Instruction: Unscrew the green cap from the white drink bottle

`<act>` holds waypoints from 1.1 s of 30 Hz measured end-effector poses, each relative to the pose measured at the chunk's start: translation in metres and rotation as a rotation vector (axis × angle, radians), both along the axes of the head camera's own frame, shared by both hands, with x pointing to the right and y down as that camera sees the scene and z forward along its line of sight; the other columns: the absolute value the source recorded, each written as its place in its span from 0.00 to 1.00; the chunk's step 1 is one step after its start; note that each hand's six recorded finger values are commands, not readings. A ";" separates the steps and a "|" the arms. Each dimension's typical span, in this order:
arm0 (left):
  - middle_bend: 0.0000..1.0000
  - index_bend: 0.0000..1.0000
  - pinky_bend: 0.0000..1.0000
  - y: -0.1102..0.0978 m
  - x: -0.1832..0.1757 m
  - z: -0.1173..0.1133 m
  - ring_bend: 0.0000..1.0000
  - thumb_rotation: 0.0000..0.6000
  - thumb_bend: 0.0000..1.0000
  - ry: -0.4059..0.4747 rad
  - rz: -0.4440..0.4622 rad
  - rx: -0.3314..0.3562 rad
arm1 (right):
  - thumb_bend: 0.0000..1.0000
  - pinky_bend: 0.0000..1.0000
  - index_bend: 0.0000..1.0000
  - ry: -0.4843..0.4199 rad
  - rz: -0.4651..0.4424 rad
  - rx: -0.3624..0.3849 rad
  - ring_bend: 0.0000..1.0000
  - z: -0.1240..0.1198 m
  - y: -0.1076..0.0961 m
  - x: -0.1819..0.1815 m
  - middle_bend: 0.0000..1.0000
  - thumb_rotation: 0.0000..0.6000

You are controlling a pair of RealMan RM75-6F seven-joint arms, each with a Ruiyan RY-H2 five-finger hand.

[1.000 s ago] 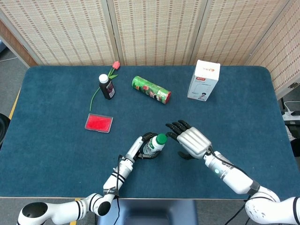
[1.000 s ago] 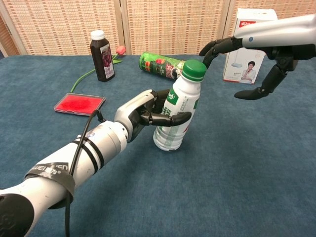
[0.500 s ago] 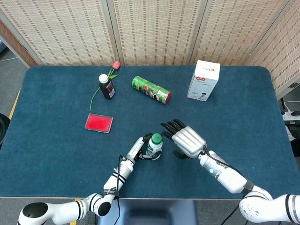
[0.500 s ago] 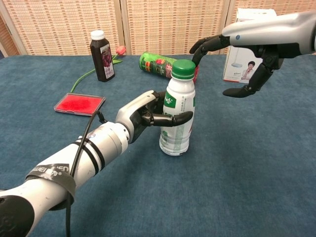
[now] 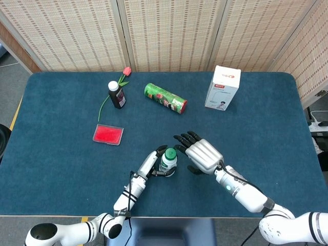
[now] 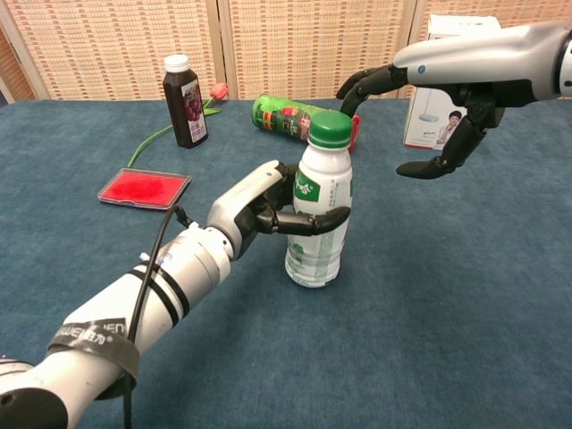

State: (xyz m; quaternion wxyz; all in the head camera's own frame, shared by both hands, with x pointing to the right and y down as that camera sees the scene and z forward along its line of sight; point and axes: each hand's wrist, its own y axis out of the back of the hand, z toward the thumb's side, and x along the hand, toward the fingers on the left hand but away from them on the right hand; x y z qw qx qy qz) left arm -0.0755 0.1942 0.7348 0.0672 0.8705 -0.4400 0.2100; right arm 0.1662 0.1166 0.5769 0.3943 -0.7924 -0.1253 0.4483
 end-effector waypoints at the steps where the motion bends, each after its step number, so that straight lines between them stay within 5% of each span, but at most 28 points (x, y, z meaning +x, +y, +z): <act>1: 0.83 0.74 0.11 0.001 0.001 0.001 0.38 1.00 0.85 -0.002 0.003 0.003 | 0.29 0.00 0.19 0.000 0.000 -0.001 0.00 0.000 0.000 0.000 0.00 1.00; 33: 0.86 0.75 0.12 0.009 0.005 0.013 0.39 1.00 0.90 0.005 0.014 -0.086 | 0.30 0.00 0.19 -0.021 -0.047 -0.034 0.00 -0.004 0.010 -0.015 0.00 1.00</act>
